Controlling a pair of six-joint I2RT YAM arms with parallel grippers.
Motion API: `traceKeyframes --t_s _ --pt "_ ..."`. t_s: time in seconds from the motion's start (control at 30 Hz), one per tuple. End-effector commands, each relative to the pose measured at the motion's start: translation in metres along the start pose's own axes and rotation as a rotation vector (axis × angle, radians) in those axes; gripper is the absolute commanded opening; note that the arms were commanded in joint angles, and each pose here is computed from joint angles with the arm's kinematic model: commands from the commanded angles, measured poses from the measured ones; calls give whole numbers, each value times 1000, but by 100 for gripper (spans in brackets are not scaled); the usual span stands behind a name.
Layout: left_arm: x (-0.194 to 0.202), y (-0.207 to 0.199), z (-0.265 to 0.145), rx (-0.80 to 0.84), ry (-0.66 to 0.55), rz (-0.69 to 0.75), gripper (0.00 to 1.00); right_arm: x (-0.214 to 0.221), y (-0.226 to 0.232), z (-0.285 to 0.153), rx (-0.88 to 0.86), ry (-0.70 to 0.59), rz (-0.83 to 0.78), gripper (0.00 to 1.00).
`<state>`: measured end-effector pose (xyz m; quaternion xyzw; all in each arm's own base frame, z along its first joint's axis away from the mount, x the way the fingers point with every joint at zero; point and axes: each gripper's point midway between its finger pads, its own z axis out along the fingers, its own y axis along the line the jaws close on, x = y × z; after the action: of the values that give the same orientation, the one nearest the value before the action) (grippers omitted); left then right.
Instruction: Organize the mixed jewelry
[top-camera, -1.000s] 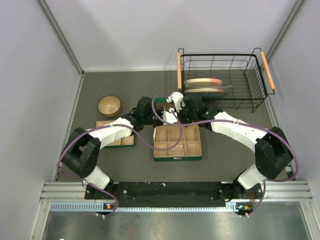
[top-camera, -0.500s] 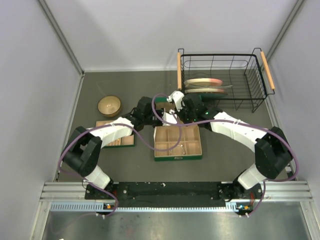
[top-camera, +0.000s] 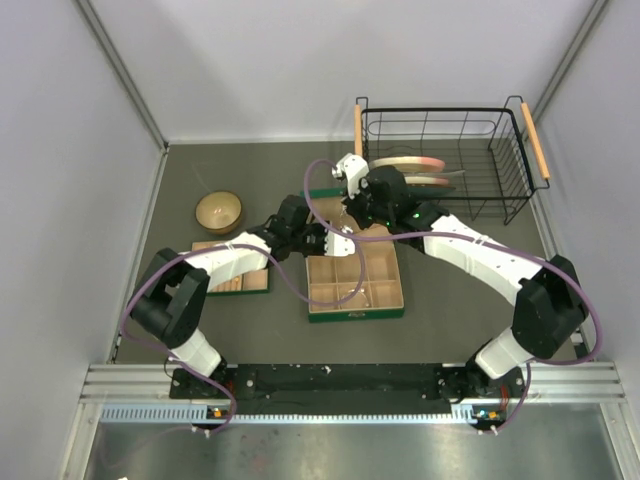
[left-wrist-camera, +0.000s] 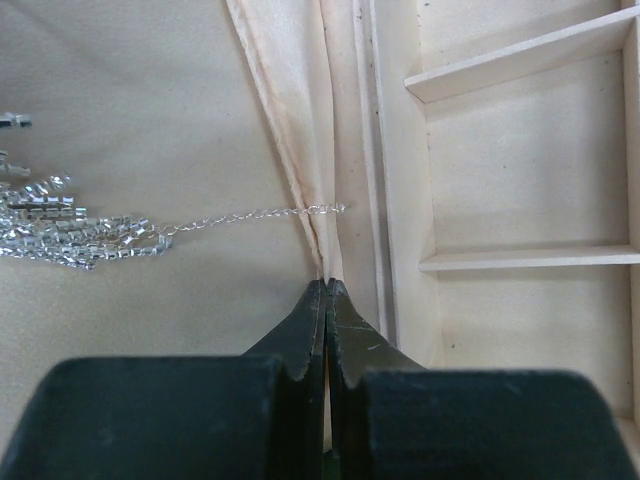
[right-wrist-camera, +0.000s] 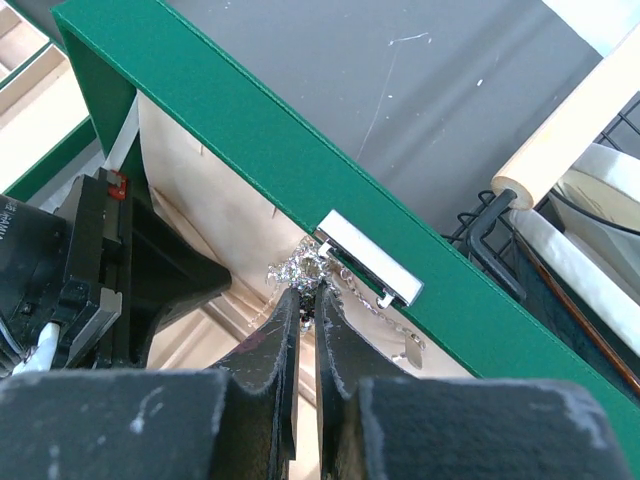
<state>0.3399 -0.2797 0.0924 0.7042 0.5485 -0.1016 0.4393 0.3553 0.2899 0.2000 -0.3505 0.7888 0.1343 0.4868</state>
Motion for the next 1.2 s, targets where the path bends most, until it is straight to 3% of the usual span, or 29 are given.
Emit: traceKeyframes --t_s 0.0,0.43,1.17 --pt "18 -25 0 89 69 -63 0 -34 -6 -9 16 -103 11 0" --pt "-21 -5 -21 41 -30 -94 0 14 -3 -5 21 -21 -26 0" --pt "-49 7 -37 15 -111 -92 0 40 -3 20 30 45 -31 0"
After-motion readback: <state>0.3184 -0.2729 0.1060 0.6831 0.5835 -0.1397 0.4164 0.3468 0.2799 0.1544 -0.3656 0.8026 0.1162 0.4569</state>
